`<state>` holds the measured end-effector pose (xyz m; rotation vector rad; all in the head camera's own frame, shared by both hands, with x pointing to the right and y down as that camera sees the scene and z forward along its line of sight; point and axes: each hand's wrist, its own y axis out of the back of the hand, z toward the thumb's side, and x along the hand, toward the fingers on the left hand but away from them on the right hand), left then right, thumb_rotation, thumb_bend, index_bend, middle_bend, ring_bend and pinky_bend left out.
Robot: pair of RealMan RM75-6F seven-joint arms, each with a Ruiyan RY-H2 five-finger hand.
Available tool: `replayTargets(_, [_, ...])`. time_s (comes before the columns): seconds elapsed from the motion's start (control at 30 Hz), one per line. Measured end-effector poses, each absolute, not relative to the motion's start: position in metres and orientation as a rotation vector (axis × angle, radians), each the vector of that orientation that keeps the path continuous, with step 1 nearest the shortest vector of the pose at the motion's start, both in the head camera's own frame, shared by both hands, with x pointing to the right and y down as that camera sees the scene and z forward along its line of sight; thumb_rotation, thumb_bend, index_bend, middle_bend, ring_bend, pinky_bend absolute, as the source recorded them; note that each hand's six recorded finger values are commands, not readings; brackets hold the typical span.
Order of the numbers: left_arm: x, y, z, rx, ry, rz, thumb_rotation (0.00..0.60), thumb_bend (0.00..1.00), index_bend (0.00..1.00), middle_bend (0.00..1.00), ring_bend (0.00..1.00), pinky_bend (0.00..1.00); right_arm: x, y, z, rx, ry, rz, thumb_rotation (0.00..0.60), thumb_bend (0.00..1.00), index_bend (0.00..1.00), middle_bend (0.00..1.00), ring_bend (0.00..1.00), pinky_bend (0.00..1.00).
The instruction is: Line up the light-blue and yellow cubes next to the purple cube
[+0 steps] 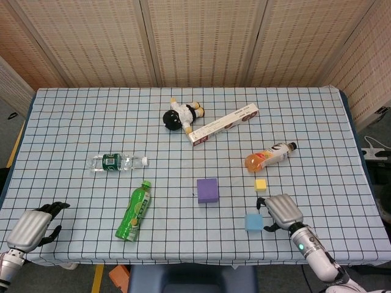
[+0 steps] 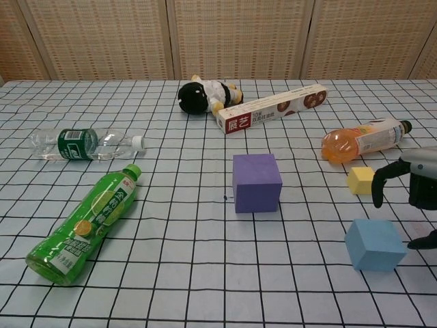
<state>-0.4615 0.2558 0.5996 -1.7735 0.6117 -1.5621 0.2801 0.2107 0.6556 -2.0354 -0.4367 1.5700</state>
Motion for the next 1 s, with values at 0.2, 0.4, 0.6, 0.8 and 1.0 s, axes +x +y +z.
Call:
replayTargets(0.2, [-0.462, 0.256, 0.600, -1.779, 0.610, -1.561, 0.600, 0.44, 0.24, 0.25, 0.32, 0.55, 0.265, 0.213, 0.665, -2.084, -0.434, 1.582, 0.600, 0.00, 0.42, 1.00, 0.92, 1.00])
replayTargets(0.4, [-0.461, 0.256, 0.600, -1.779, 0.607, -1.559, 0.600, 0.44, 0.24, 0.25, 0.32, 0.55, 0.258, 0.213, 0.664, -2.092, -0.434, 1.571, 0.600, 0.00, 0.42, 1.00, 0.92, 1.00])
replayTargets(0.6, [-0.462, 0.256, 0.601, -1.778, 0.606, -1.563, 0.600, 0.44, 0.25, 0.26, 0.32, 0.55, 0.258, 0.212, 0.659, -2.094, -0.444, 1.563, 0.600, 0.00, 0.42, 1.00, 0.92, 1.00])
replayTargets(0.8, [-0.461, 0.257, 0.601, -1.778, 0.603, -1.563, 0.600, 0.44, 0.25, 0.26, 0.32, 0.55, 0.260, 0.210, 0.654, -2.104, -0.454, 1.562, 0.600, 0.00, 0.43, 1.00, 0.92, 1.00])
replayTargets(1.0, [-0.460, 0.257, 0.602, -1.781, 0.599, -1.565, 0.600, 0.44, 0.25, 0.26, 0.32, 0.55, 0.260, 0.211, 0.656, -2.112, -0.443, 1.570, 0.600, 0.00, 0.43, 1.00, 0.92, 1.00])
